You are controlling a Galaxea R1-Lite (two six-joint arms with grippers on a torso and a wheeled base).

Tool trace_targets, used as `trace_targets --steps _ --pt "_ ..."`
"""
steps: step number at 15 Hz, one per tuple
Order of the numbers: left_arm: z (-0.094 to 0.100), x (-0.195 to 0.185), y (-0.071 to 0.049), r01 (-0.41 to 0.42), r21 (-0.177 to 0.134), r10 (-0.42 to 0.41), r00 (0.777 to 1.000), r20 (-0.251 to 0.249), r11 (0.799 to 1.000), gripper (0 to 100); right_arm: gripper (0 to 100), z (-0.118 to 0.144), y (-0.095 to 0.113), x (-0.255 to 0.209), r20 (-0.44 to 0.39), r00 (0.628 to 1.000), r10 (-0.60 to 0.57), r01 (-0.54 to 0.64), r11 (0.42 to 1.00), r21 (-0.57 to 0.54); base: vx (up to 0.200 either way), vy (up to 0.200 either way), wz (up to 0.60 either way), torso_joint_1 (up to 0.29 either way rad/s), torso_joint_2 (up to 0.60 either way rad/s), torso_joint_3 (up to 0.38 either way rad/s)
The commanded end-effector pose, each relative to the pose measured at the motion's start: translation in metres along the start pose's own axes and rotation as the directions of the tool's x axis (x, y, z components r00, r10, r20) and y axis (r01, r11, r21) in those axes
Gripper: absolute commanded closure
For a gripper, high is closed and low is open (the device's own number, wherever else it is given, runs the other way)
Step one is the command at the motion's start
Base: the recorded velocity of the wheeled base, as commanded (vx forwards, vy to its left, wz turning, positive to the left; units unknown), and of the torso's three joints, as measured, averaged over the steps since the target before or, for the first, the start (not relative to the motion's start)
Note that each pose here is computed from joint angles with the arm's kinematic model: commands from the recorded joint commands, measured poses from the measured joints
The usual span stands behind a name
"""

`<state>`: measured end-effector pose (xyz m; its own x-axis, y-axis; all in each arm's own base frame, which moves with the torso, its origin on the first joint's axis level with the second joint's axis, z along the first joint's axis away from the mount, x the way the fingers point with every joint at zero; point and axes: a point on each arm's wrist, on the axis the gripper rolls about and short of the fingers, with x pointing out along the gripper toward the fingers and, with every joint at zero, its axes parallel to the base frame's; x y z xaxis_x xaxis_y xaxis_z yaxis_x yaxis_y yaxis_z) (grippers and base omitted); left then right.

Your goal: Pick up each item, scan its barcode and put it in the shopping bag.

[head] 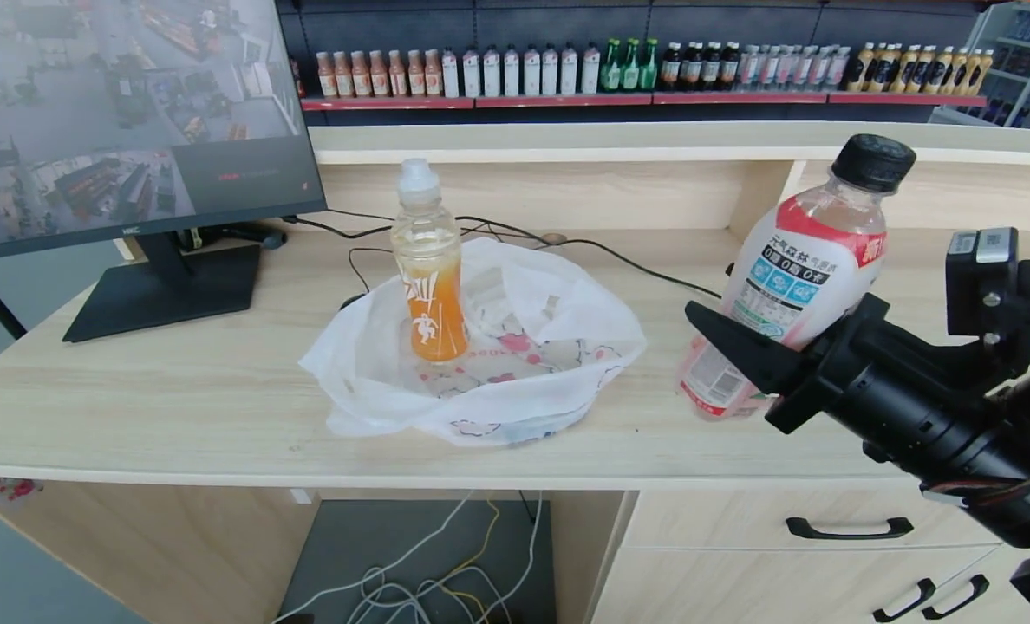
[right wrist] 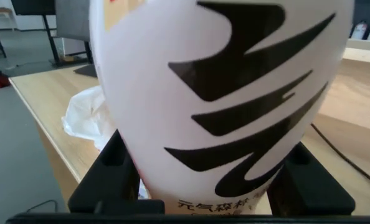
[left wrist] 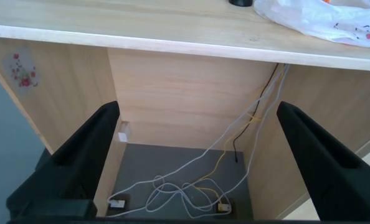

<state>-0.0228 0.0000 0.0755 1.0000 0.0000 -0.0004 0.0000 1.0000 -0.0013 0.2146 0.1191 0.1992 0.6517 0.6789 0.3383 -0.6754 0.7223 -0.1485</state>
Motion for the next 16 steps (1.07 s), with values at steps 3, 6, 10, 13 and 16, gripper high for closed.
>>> trace_targets --steps 3,6,10,13,16 --pt "0.000 0.000 0.000 0.000 0.001 0.000 1.000 0.000 1.000 0 100 0.004 -0.003 0.028 0.067 0.997 -0.044 0.044 0.999 -0.002 0.000 0.000 0.00 0.000 0.00 0.000" --pt "0.000 0.000 0.000 0.000 0.001 0.000 1.000 0.000 1.000 0 100 0.000 -0.001 0.037 0.066 0.995 -0.075 0.073 0.997 0.019 0.000 0.000 0.00 0.000 0.00 0.000" --pt "0.000 0.000 0.000 0.000 0.001 0.000 1.000 0.000 1.000 0 100 -0.021 0.004 0.073 0.066 0.985 -0.160 0.156 0.986 0.054 0.000 0.000 0.00 0.000 0.00 0.000" --pt "0.000 0.000 0.000 0.000 0.001 0.000 1.000 0.000 1.000 0 100 -0.035 0.004 0.099 0.089 0.985 -0.147 0.142 0.988 0.059 0.000 0.000 0.00 0.000 0.00 0.000" --pt "0.000 0.000 0.000 0.000 0.001 0.000 1.000 0.000 1.000 0 100 -0.048 0.015 0.111 0.080 0.990 -0.119 0.113 0.991 0.076 0.000 0.000 0.00 0.000 0.00 0.000"
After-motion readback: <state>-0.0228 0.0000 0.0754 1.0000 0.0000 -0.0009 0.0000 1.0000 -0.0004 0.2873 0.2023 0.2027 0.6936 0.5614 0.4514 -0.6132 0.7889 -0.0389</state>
